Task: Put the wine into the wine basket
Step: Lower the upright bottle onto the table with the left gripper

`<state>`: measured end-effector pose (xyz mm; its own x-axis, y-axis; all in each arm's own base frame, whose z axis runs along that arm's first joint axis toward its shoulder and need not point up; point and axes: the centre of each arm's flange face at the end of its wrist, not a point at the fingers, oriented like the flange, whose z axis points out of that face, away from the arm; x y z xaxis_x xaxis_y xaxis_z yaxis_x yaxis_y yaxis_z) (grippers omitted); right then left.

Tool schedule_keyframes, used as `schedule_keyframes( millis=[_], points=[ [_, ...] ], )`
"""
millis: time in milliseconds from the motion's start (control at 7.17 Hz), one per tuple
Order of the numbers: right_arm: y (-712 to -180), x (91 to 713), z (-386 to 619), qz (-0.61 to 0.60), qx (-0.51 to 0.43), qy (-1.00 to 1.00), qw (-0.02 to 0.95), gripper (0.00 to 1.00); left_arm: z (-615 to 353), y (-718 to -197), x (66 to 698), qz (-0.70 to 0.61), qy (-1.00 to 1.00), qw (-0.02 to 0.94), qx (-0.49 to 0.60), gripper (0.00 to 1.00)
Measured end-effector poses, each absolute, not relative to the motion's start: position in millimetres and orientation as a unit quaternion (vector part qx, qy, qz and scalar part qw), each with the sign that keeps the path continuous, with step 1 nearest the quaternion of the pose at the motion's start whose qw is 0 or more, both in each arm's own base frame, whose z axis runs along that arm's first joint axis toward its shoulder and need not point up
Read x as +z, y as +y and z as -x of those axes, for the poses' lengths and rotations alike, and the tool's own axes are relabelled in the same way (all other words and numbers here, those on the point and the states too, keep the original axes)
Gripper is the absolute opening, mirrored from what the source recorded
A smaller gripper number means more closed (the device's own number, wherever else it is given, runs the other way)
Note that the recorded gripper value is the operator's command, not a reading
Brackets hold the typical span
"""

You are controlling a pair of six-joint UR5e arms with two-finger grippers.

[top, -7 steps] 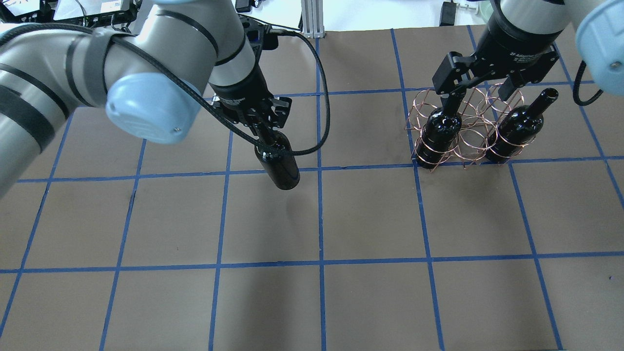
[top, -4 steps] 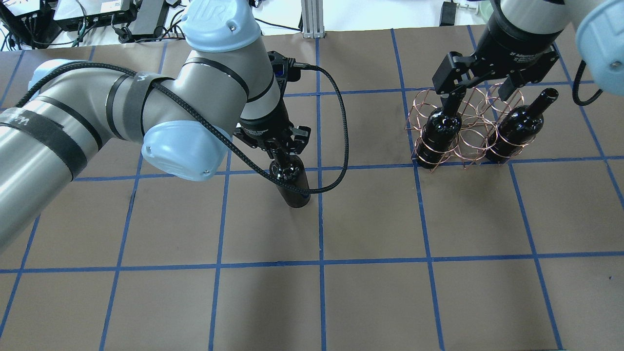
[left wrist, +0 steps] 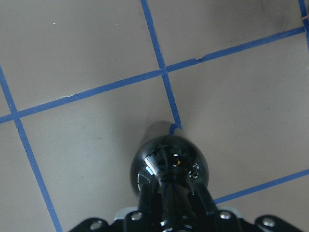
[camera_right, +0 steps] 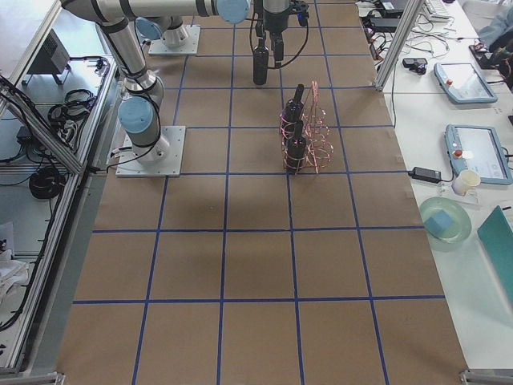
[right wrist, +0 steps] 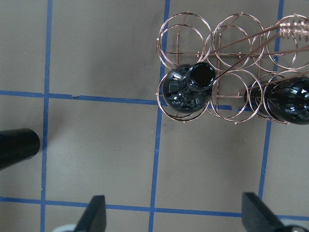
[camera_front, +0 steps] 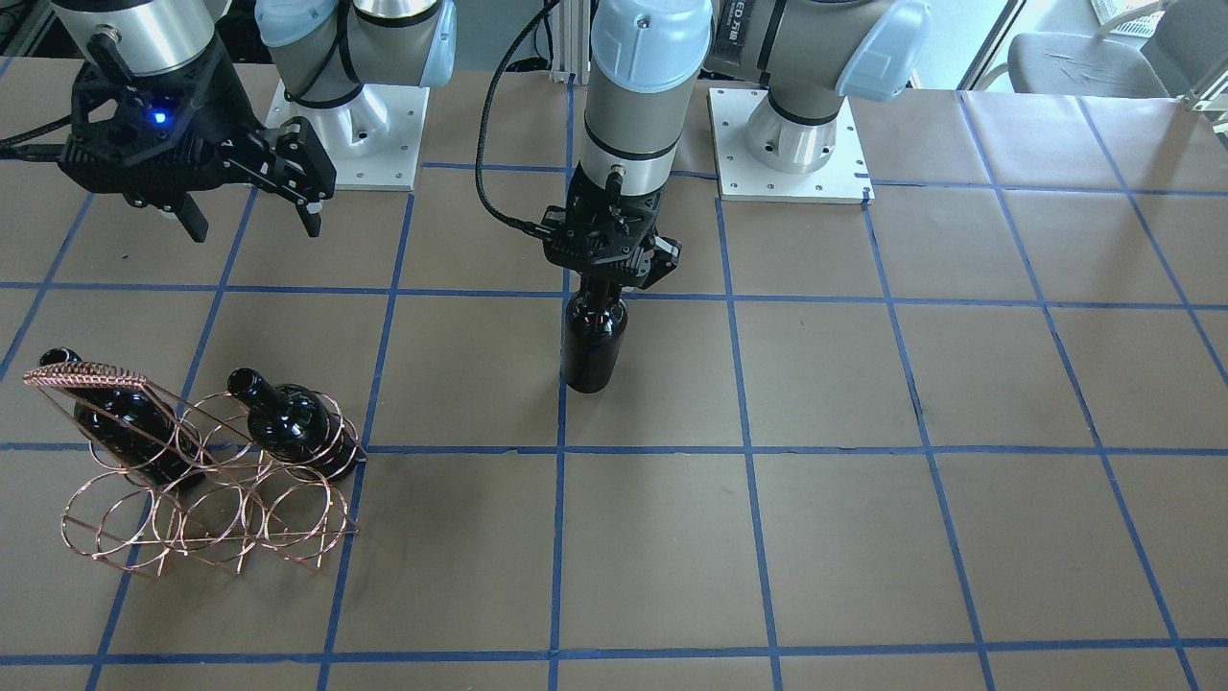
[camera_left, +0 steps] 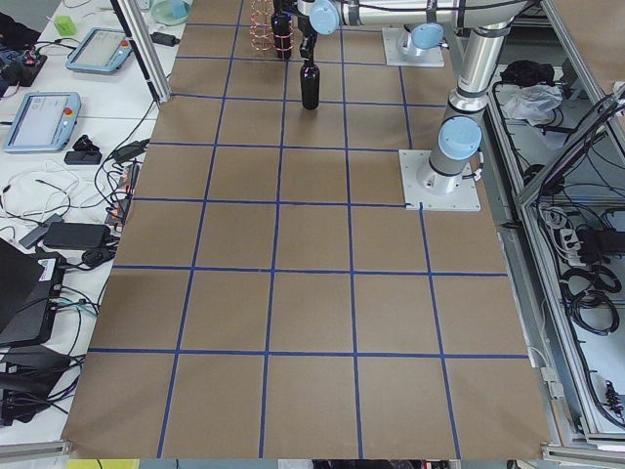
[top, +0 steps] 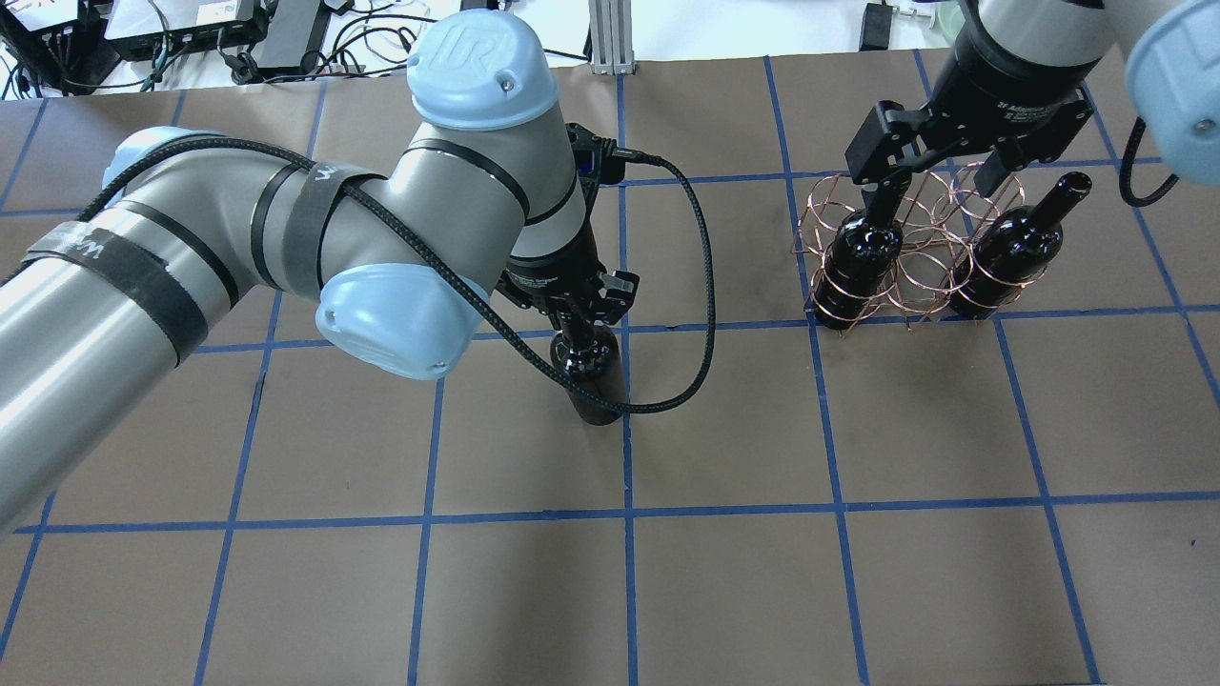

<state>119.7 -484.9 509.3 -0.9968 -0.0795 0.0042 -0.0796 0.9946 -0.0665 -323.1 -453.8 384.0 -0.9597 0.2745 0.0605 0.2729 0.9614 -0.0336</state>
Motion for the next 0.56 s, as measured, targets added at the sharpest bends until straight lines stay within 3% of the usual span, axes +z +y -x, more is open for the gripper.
schedule_keyframes(
  millis=[419, 558],
  points=[
    [-484.9, 509.3, -119.8, -0.040, 0.033, -0.999, 0.001, 1.00, 318.7, -449.7, 377.6, 0.139, -0.990, 0.027, 0.005, 0.00],
    [-484.9, 509.3, -119.8, -0.040, 0.033, -0.999, 0.000, 1.00, 318.1, -449.9, 375.9, 0.139, -0.990, 0.027, 0.004, 0.27]
  ],
)
